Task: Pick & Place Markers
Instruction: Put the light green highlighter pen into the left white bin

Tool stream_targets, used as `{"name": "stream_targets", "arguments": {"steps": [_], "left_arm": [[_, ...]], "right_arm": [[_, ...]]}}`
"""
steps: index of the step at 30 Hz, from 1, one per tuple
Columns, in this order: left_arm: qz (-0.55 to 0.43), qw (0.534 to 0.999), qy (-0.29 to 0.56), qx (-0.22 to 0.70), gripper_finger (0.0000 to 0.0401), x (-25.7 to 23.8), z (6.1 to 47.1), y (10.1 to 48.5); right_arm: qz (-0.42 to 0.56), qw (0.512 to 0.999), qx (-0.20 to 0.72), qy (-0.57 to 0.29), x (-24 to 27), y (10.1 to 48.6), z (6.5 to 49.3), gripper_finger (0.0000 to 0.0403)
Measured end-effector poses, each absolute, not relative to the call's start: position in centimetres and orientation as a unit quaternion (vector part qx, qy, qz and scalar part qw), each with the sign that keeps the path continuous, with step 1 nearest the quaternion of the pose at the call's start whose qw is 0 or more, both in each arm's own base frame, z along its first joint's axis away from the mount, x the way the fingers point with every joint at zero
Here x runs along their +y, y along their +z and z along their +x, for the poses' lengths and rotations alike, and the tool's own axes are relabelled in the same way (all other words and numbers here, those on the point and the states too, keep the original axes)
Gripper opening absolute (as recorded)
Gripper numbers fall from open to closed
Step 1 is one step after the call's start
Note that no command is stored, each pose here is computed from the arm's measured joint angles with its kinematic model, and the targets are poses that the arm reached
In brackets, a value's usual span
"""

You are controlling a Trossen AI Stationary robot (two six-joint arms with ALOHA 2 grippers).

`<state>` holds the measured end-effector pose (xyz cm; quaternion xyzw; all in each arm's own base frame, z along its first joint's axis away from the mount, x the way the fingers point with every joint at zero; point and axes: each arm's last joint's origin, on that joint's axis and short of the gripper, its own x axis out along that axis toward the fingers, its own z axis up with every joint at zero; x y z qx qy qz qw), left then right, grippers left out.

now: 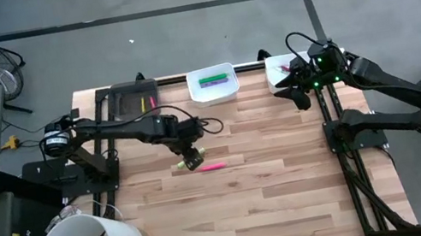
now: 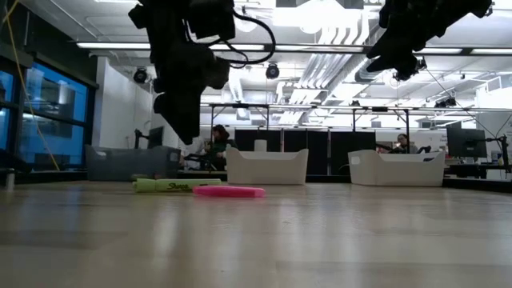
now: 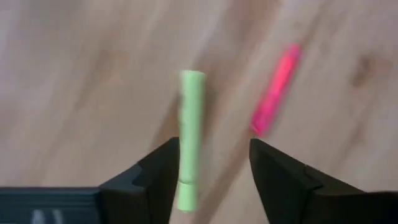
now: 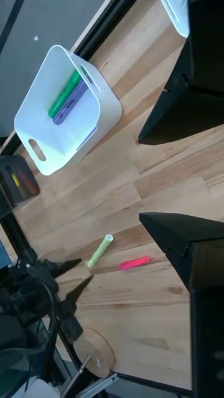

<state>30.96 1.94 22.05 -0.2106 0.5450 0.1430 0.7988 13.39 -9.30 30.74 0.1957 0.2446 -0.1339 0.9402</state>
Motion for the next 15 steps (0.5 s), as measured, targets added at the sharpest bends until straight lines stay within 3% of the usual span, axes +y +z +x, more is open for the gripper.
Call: {"name": "stream_targets", "arguments": {"steps": [4, 15], "left_arm": [[-0.200, 0.801, 0.113, 0.553, 0.0207, 1.8, 31.2, 21.7], [-0.156, 0.779, 0.108, 0.598, 0.0209, 2.0, 32.7, 17.7]], "right_arm": [[0.195, 0.940, 0.245, -0.134, -9.3, 30.7, 13.4, 0.0179], [0.191, 0.941, 0.245, -0.133, -9.3, 30.8, 13.4, 0.0179]]}}
